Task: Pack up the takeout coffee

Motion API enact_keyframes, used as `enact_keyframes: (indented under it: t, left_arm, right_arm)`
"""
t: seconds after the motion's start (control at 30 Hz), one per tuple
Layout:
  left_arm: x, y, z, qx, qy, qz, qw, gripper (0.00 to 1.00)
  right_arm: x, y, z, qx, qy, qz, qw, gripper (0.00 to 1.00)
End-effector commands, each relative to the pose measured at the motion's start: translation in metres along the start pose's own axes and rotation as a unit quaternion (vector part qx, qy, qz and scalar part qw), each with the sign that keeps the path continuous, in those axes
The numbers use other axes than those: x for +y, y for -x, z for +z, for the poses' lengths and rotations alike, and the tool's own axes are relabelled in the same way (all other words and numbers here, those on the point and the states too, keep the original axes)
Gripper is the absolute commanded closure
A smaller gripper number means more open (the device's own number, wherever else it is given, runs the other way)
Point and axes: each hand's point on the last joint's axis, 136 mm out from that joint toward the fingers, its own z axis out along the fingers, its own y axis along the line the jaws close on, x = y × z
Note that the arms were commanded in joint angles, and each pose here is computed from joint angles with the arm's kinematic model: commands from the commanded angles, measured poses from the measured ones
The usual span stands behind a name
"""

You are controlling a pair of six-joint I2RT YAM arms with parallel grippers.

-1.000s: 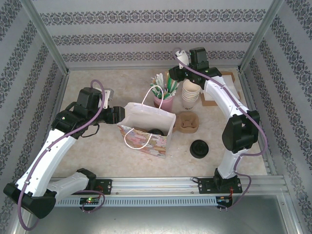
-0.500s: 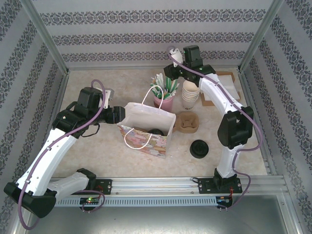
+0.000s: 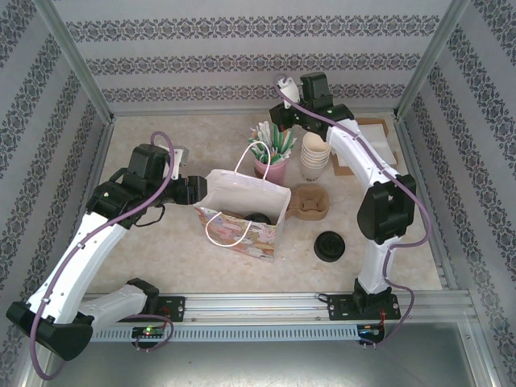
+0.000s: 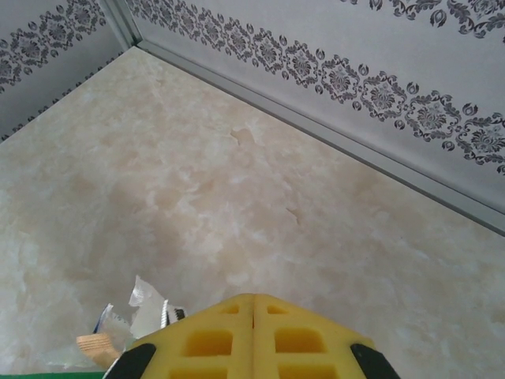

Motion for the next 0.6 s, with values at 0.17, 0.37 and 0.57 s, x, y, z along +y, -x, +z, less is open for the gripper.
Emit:
enact_keyframes:
  t: [0.17,0.37,0.57]
  left_arm:
    - [-0.006,0.003,-0.013,-0.014,-0.010,0.003,1.000,0.35]
    - [-0.010,0.004,-0.014,-0.022,-0.023,-0.001,0.999,0.35]
    - [-0.014,0.009,-0.020,-0.027,-0.029,0.009,0.999,0.37]
  right_arm:
    - [0.046,0.077,-0.107,-0.117,-0.039,-0.028,0.992,1.00]
    - [0.084,0.105,-0.188,-0.188,-0.070,-0.052,0.978,1.00]
    - [0.128,0.108,-0.265,-0.247,-0.087,-0.088,0.961,1.00]
